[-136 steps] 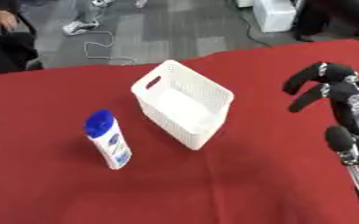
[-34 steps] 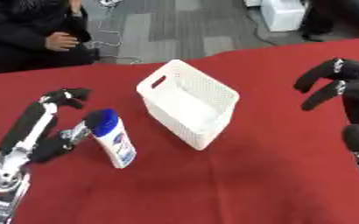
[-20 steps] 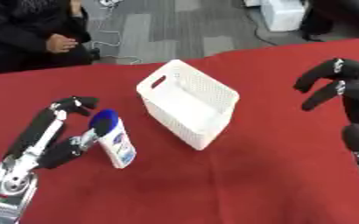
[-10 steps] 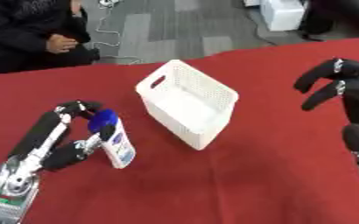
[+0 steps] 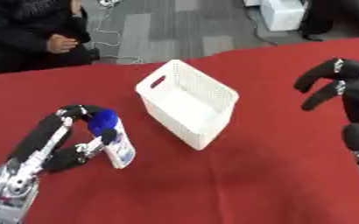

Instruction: Pick up objects on the table and place them in the box.

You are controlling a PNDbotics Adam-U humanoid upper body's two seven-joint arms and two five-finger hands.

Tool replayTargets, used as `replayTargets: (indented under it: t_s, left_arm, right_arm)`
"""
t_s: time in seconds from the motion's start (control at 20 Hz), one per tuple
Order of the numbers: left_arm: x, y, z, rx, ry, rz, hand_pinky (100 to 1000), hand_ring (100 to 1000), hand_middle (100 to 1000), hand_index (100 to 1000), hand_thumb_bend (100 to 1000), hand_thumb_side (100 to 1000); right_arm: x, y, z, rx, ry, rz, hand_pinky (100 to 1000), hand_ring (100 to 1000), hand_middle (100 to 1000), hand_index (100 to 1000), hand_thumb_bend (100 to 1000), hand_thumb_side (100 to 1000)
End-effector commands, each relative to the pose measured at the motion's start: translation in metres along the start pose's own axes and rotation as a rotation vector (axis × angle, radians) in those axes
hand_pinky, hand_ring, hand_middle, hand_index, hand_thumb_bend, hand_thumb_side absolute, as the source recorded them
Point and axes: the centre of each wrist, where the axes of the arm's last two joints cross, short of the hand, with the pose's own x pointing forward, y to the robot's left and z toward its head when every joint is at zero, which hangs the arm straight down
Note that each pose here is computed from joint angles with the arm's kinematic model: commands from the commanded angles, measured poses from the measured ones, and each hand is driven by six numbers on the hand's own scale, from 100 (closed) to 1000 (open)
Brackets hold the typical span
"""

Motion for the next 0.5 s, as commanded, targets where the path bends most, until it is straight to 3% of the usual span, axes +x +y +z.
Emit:
replayTargets:
  t_s: [0.05,0.5]
  left_arm:
    - [-0.0023,0.0031,0.0004,-0.001,-0.003,-0.022,834,737,723,854,436,1000]
    - [-0.0105,-0.0067,0.0007,-0.012,-0.005,-0.038,837,745,729,855,429,1000]
  right_arm:
    - [0.0007,-0.0065,-0.0053,0.020,-0.019,0.018,398,524,577,483,429,1000]
    - [0.0007,-0.0063,-0.0052,0.020,-0.019,0.019,398,524,577,482,428,1000]
